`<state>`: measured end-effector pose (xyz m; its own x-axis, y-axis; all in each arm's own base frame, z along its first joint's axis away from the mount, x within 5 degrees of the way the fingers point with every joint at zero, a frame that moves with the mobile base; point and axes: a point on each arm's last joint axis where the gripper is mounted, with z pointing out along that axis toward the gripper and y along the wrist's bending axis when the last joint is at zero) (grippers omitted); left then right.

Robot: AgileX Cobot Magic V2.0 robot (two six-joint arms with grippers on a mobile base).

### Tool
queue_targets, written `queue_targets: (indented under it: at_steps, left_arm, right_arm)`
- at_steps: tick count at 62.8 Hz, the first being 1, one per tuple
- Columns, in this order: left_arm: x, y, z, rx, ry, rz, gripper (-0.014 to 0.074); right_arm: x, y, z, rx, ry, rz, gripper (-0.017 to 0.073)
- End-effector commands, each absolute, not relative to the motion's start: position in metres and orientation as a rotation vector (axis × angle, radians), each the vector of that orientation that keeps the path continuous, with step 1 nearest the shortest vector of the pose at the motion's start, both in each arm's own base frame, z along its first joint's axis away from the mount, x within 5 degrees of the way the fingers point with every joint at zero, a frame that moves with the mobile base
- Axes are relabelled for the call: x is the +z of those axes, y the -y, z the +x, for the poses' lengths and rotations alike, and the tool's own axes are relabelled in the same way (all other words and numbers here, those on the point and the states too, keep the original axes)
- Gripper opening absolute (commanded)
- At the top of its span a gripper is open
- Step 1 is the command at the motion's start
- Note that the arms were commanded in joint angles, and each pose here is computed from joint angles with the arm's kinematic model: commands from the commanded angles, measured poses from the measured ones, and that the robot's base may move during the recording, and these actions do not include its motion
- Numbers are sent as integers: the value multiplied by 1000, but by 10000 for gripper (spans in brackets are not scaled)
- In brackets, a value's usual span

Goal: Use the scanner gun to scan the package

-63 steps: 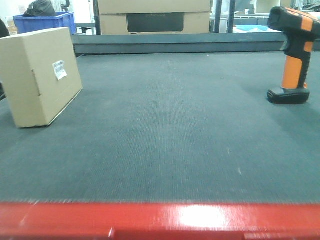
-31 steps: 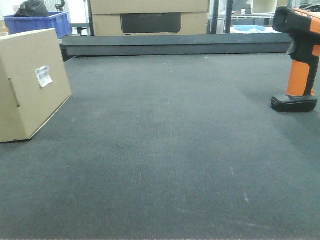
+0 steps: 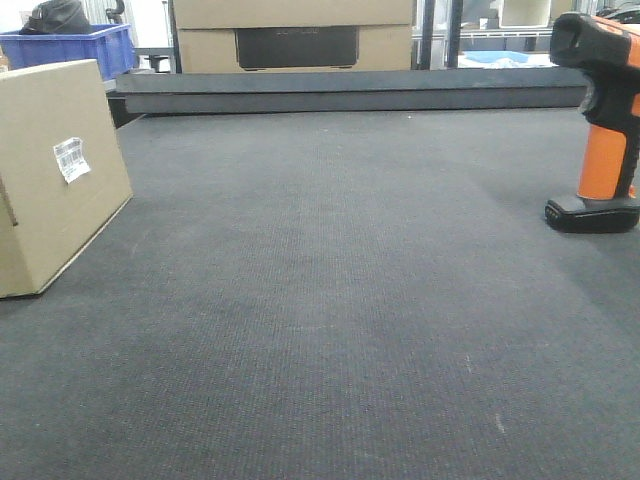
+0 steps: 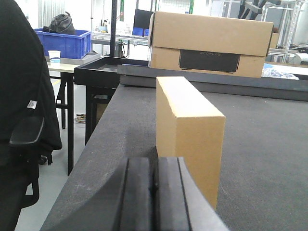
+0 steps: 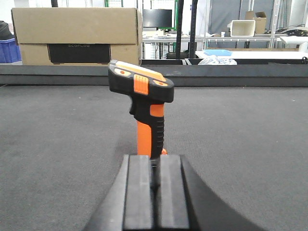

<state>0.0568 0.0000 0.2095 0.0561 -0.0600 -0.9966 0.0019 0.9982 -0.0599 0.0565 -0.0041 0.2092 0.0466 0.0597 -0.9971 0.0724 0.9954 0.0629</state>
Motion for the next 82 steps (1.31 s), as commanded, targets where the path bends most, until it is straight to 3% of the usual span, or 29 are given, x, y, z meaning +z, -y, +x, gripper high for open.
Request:
queue_targets:
  at_steps: [1, 50, 66, 82]
  left_arm:
    - [213, 0, 56, -43, -1489, -47, -101]
    - [217, 0, 56, -42, -1451, -47, -101]
    - [283, 0, 40, -23, -1525, -24, -101]
    - [322, 0, 71, -16, -1927, -26, -101]
  right_arm:
    - [211, 4, 56, -15, -1502, 103, -169]
    - [211, 4, 56, -15, -1502, 103, -169]
    - [211, 4, 56, -15, -1502, 103, -169]
    - [211, 4, 56, -15, -1502, 103, -169]
